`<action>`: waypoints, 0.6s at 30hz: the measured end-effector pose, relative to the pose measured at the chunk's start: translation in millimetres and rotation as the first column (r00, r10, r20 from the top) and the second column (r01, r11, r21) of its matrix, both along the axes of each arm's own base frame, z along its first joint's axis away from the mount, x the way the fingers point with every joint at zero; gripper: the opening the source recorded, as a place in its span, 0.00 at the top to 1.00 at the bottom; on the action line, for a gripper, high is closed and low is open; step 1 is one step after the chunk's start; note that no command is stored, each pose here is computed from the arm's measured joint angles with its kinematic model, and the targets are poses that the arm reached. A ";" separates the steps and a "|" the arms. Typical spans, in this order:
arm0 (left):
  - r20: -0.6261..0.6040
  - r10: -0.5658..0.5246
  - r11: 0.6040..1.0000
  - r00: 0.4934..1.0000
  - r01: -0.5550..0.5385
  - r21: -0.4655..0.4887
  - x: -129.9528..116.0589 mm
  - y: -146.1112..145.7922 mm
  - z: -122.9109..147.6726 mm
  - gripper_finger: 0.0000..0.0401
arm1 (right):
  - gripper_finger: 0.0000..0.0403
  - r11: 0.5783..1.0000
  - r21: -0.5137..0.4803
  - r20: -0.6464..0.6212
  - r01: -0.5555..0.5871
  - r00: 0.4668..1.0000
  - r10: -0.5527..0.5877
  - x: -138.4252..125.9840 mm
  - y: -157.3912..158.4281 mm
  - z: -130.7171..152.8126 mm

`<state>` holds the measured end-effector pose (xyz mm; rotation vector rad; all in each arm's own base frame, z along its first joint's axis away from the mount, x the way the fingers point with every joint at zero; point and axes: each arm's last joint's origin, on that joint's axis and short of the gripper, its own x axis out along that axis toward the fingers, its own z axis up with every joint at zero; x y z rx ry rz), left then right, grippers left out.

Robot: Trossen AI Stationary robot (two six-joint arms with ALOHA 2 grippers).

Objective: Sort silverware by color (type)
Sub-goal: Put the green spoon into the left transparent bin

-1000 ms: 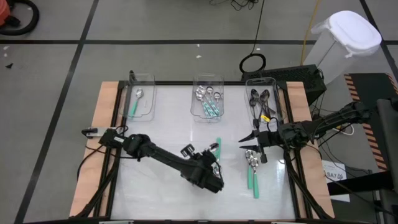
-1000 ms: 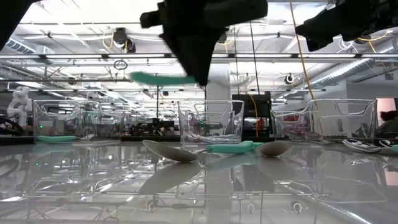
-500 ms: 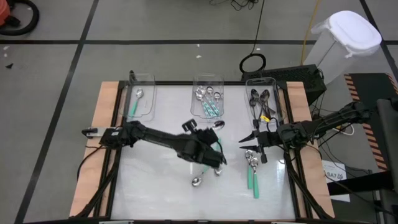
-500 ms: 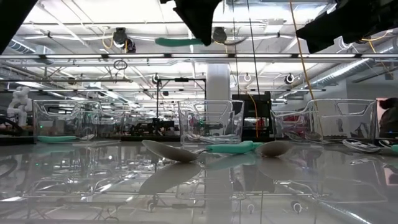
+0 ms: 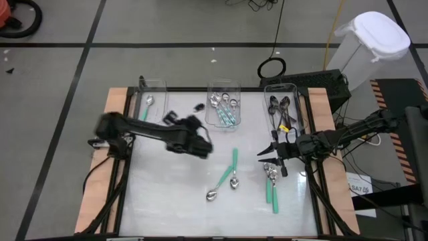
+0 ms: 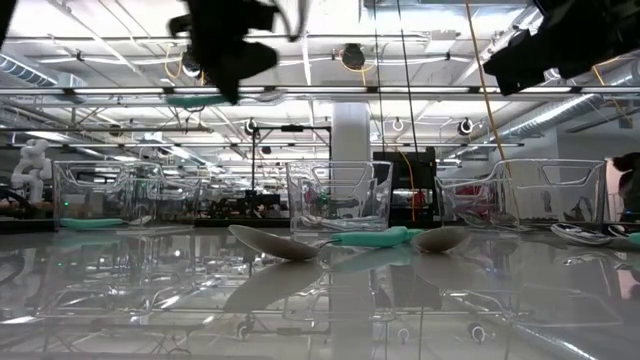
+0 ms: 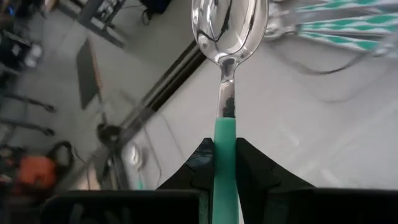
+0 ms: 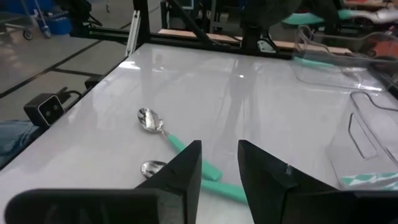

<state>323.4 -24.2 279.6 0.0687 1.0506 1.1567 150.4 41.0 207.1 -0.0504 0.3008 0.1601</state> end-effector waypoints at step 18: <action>0.376 0.012 0.999 0.927 -0.027 0.036 -124.3 50.6 9.3 0.91 | 0.75 1.000 -0.015 0.030 -0.001 1.000 0.001 0.8 0.0 2.6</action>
